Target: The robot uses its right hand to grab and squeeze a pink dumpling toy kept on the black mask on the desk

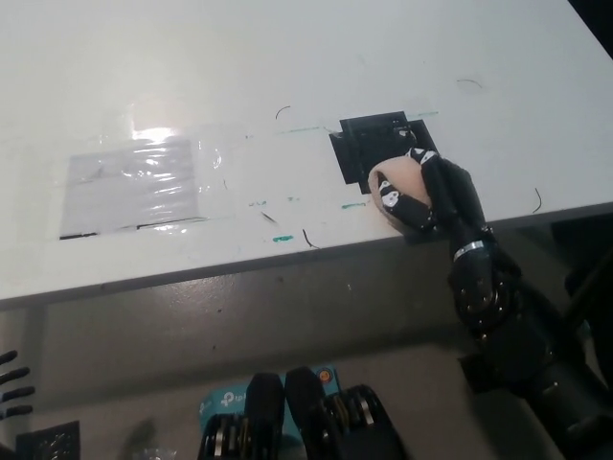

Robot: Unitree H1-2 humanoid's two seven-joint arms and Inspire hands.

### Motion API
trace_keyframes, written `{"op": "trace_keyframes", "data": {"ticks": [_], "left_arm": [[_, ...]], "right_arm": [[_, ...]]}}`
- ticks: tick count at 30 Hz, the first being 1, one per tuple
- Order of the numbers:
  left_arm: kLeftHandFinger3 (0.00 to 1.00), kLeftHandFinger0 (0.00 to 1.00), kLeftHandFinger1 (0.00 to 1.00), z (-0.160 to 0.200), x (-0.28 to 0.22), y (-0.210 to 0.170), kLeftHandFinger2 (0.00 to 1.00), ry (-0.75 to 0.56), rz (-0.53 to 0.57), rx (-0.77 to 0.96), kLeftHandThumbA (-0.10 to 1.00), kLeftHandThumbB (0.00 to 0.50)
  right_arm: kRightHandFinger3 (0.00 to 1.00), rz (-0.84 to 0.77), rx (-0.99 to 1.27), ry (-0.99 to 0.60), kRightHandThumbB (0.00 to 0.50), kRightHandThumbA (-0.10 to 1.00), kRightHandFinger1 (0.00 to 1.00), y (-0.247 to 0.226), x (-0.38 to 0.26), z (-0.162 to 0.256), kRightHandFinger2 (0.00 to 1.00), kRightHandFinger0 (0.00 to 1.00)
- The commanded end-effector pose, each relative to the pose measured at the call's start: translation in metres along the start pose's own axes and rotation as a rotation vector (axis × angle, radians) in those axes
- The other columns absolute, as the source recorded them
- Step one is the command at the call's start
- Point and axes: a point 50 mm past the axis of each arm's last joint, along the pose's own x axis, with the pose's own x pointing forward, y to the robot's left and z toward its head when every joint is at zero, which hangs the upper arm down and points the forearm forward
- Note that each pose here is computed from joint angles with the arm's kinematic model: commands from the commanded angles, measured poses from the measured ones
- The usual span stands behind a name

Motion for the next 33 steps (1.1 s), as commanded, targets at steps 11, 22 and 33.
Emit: {"op": "trace_keyframes", "data": {"ticks": [11, 22, 33], "left_arm": [[0.85, 0.73, 0.72, 0.015, -0.003, 0.009, 0.80, -0.028, 0.016, 0.021, 1.00, 0.075], [0.89, 0.76, 0.76, 0.023, 0.000, 0.011, 0.81, -0.046, 0.012, 0.029, 1.00, 0.095], [0.91, 0.73, 0.76, 0.031, 0.002, 0.011, 0.83, -0.067, 0.006, 0.029, 1.00, 0.093]], "right_arm": [[0.27, -0.513, 0.070, -0.528, 0.146, -0.10, 0.23, -0.070, 0.027, 0.086, 0.77, 0.00], [0.13, -0.545, 0.046, -0.545, 0.210, -0.10, 0.01, -0.072, 0.031, 0.085, 0.38, 0.00], [0.12, -0.481, 0.048, -0.503, 0.203, -0.10, 0.02, -0.061, 0.032, 0.079, 0.41, 0.00]]}}
